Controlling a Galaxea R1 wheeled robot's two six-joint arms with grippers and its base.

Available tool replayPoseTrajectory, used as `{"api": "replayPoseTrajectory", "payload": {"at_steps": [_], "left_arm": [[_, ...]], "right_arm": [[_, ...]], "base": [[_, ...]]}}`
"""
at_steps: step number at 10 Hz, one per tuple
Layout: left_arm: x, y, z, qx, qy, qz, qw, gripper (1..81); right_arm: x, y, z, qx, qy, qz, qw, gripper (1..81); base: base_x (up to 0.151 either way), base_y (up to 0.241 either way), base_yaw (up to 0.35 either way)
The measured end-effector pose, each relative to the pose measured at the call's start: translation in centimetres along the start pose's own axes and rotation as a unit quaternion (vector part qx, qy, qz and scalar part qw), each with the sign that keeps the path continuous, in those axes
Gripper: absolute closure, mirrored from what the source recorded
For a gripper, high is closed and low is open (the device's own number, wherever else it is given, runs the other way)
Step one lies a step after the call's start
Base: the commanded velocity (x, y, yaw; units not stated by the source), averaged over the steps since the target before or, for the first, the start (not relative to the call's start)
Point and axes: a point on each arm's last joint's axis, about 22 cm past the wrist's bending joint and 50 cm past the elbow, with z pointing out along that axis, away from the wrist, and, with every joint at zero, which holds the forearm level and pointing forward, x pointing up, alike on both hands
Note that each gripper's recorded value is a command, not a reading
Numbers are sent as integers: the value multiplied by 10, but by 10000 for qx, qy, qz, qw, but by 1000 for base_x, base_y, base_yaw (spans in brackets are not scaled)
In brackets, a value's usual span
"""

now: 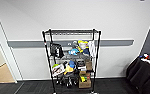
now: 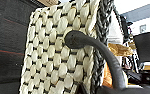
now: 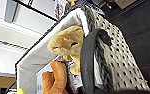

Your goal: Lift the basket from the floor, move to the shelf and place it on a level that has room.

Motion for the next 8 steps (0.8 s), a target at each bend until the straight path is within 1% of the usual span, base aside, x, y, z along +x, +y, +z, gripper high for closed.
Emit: {"api": "replayPoseTrajectory", "payload": {"at_steps": [8], "left_arm": [[1,0,0,2,27,-2,10000,811]], "right_arm": [[0,0,0,5,2,-2,10000,811]], "base": [[135,0,0]]}}
